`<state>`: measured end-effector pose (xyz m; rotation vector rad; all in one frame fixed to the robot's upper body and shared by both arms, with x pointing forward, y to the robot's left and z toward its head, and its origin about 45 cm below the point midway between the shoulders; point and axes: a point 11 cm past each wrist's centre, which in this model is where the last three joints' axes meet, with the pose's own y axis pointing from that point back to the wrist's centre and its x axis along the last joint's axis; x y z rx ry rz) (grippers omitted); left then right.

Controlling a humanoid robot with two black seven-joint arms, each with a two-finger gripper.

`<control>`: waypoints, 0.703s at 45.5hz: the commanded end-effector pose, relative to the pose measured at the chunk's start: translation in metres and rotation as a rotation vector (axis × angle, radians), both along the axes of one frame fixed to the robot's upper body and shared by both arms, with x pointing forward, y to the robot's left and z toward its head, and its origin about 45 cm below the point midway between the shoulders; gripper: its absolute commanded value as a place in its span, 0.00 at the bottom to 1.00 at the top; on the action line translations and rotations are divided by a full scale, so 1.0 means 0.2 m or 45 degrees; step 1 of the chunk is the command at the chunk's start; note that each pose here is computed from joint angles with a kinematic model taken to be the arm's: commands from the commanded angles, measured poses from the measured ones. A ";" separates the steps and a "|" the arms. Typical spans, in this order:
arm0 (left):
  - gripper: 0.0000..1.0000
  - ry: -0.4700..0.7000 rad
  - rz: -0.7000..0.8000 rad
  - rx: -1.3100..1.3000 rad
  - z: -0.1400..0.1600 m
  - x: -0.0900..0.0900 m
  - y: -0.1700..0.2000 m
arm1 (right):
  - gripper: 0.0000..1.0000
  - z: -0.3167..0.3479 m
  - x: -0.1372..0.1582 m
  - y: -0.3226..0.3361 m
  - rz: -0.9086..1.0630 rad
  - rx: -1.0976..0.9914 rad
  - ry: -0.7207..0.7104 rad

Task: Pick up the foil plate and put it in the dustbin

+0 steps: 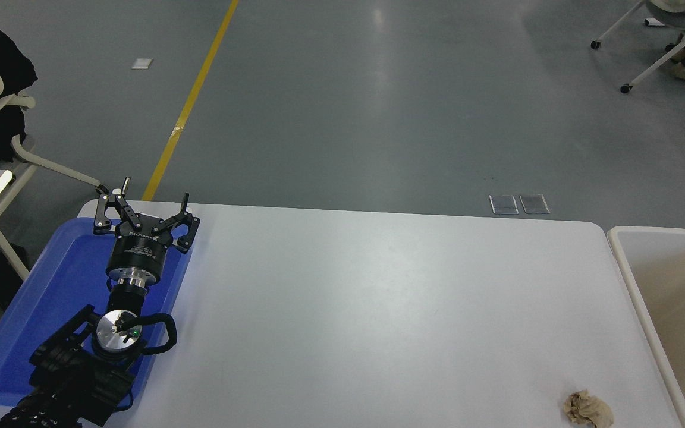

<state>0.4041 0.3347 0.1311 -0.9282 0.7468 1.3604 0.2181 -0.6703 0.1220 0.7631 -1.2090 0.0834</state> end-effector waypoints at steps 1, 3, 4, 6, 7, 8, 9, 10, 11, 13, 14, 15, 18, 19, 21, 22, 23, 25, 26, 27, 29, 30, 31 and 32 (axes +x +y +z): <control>1.00 0.000 0.000 0.000 0.00 0.00 0.00 | 0.96 0.00 0.01 0.00 0.004 -0.004 -0.008; 1.00 0.000 0.000 0.000 0.00 0.00 0.00 | 0.96 0.00 0.01 0.00 0.004 -0.004 -0.008; 1.00 0.000 0.000 0.000 0.00 0.00 0.00 | 0.96 0.00 0.01 0.00 0.004 -0.004 -0.008; 1.00 0.000 -0.001 0.001 0.00 0.00 0.00 | 0.97 0.00 0.01 0.01 0.004 -0.001 -0.008; 1.00 0.000 -0.001 0.001 0.00 0.00 0.00 | 0.97 0.00 0.01 0.01 0.003 0.002 -0.010; 1.00 0.000 -0.001 0.001 0.00 0.00 0.00 | 0.98 0.00 0.02 0.01 0.005 0.004 -0.012; 1.00 0.000 -0.001 0.001 0.00 0.00 0.00 | 0.99 0.00 0.02 0.01 0.006 0.008 -0.014; 1.00 0.000 -0.001 0.001 0.00 0.00 0.00 | 0.99 0.00 0.02 0.01 0.004 0.010 -0.013; 1.00 0.000 0.000 0.000 0.00 0.00 0.00 | 0.99 0.00 0.02 0.02 0.004 0.019 -0.010; 1.00 0.000 0.000 0.000 0.00 0.00 0.00 | 0.99 -0.02 0.01 0.03 0.001 0.037 -0.002; 1.00 0.000 -0.001 0.001 0.00 0.00 0.00 | 0.99 -0.03 0.01 0.03 0.000 0.050 0.004; 1.00 0.000 -0.001 0.001 0.00 0.00 0.00 | 0.99 -0.03 0.01 0.03 -0.003 0.063 0.005; 1.00 0.000 -0.001 0.001 0.00 0.00 0.00 | 0.99 -0.01 -0.01 0.02 -0.022 0.104 0.014; 1.00 0.000 -0.001 0.001 0.00 0.00 0.00 | 0.99 0.00 -0.02 0.02 -0.029 0.121 0.019; 1.00 0.000 -0.001 0.001 0.00 0.00 0.00 | 0.99 0.02 -0.04 0.02 -0.043 0.158 0.020; 1.00 0.000 -0.001 0.001 0.00 0.00 0.00 | 0.99 0.02 -0.04 0.02 -0.046 0.175 0.021; 1.00 0.000 -0.001 0.001 0.00 0.00 0.00 | 0.99 0.02 -0.05 0.03 -0.052 0.189 0.026; 1.00 0.000 -0.001 0.001 0.00 0.00 0.00 | 1.00 0.04 -0.07 0.03 -0.061 0.214 0.029; 1.00 0.000 -0.001 0.001 0.00 0.00 0.00 | 1.00 0.04 -0.07 0.03 -0.061 0.225 0.036; 1.00 0.000 -0.001 0.001 0.00 0.00 0.00 | 1.00 0.04 -0.08 0.04 -0.061 0.237 0.046; 1.00 0.000 -0.001 0.001 0.00 0.00 0.00 | 1.00 0.03 -0.11 0.05 -0.061 0.264 0.068; 1.00 0.000 -0.001 0.001 0.00 0.00 0.00 | 1.00 0.03 -0.12 0.06 -0.061 0.276 0.078; 1.00 0.000 -0.001 0.001 0.00 0.00 0.00 | 1.00 0.02 -0.13 0.07 -0.061 0.286 0.090; 1.00 0.000 -0.001 0.001 0.00 0.00 0.00 | 1.00 0.02 -0.14 0.08 -0.060 0.300 0.101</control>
